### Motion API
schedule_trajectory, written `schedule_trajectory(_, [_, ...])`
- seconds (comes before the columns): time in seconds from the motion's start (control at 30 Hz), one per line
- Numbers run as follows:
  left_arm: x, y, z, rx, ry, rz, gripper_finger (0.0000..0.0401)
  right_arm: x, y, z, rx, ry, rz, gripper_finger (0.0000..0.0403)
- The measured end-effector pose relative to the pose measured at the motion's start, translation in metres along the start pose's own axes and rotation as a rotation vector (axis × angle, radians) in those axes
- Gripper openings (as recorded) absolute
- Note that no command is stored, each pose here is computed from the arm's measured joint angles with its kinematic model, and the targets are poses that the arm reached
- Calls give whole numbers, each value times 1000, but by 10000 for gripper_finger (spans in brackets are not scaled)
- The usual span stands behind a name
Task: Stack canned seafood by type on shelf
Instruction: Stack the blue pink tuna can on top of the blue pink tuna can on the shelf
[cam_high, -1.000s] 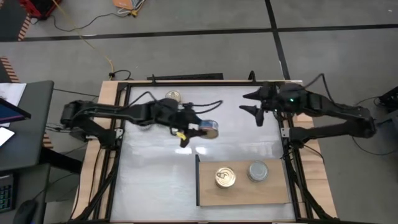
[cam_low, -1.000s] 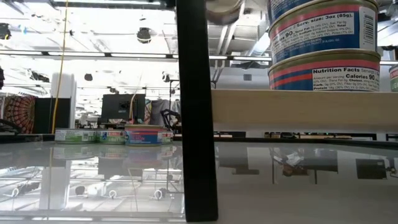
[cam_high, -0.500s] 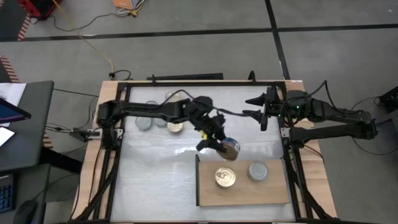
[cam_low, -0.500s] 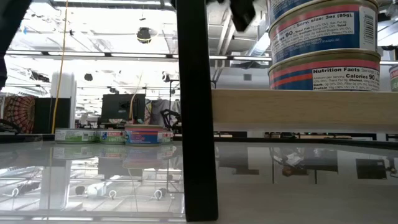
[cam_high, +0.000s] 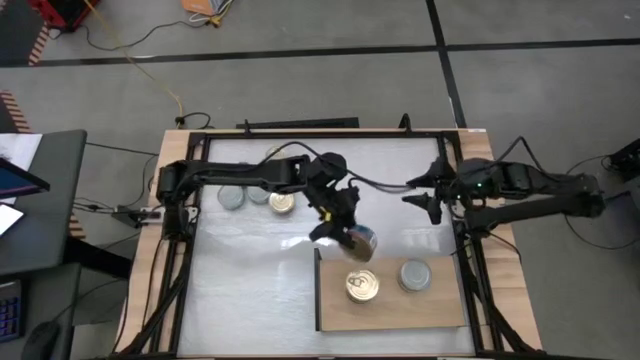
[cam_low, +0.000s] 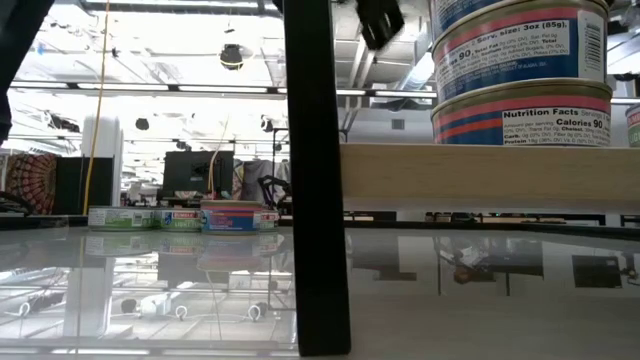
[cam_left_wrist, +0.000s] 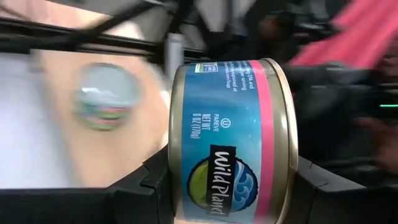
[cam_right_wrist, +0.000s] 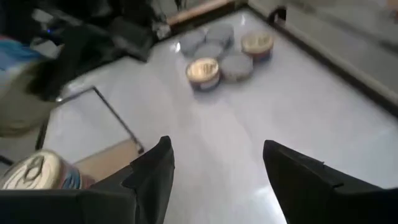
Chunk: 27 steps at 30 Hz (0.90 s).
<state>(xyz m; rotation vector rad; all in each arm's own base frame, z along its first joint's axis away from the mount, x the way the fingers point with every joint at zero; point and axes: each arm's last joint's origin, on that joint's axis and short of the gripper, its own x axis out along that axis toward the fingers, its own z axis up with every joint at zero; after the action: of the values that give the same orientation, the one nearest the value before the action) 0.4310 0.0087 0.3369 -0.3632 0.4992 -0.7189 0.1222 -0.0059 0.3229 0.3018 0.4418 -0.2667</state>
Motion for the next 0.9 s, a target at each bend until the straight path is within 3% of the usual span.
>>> schedule_trajectory(0.23, [16,-3,-7,-146,39,-24,180,4,8,14,-105,-145,-5,272])
schedule_trajectory(0.47, [18,-10,-3,-208,22,-27,180,7,8,13,-130,-131,-19,272])
schedule_trajectory(0.6, [31,-20,-6,-218,23,-13,180,6,0,12,-172,-116,-108,272])
schedule_trajectory(0.9, [51,-33,-9,-204,-16,93,181,11,-18,19,-83,-141,-256,272])
